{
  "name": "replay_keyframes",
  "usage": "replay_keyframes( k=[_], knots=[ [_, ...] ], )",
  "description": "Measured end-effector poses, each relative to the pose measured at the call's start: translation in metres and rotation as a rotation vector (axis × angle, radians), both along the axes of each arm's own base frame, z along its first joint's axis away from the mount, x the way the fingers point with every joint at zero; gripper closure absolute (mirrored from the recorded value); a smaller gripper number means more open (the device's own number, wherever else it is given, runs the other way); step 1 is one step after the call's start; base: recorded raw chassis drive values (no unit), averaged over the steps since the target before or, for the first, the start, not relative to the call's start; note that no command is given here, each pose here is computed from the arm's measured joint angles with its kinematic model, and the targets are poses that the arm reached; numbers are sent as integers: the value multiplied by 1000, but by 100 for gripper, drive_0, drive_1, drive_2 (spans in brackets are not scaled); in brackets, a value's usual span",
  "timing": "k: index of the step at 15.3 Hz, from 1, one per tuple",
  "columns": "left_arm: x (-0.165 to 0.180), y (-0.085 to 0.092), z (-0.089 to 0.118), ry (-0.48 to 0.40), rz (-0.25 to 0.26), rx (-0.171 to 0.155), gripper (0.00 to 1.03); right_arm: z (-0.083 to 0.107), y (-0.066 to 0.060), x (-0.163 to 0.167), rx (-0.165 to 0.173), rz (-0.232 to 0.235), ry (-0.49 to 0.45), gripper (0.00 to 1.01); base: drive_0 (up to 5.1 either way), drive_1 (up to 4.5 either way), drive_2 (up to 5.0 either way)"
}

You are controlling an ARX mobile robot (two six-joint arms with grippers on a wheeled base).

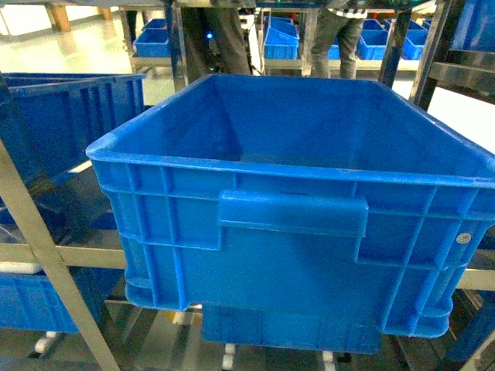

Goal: Pick red block from blue box to shelf

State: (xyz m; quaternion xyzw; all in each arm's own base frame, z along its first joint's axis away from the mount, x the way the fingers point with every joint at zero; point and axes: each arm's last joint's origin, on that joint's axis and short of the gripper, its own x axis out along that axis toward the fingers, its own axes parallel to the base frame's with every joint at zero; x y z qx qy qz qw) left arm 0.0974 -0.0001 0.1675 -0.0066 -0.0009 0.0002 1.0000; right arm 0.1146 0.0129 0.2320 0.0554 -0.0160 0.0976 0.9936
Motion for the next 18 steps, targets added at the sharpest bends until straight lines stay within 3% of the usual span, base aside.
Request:
replay_keyframes(
  k=[18],
  knots=[
    [0,0,0,0,0,0,5,0,0,0,0,0,0,75,0,0,0]
  ],
)
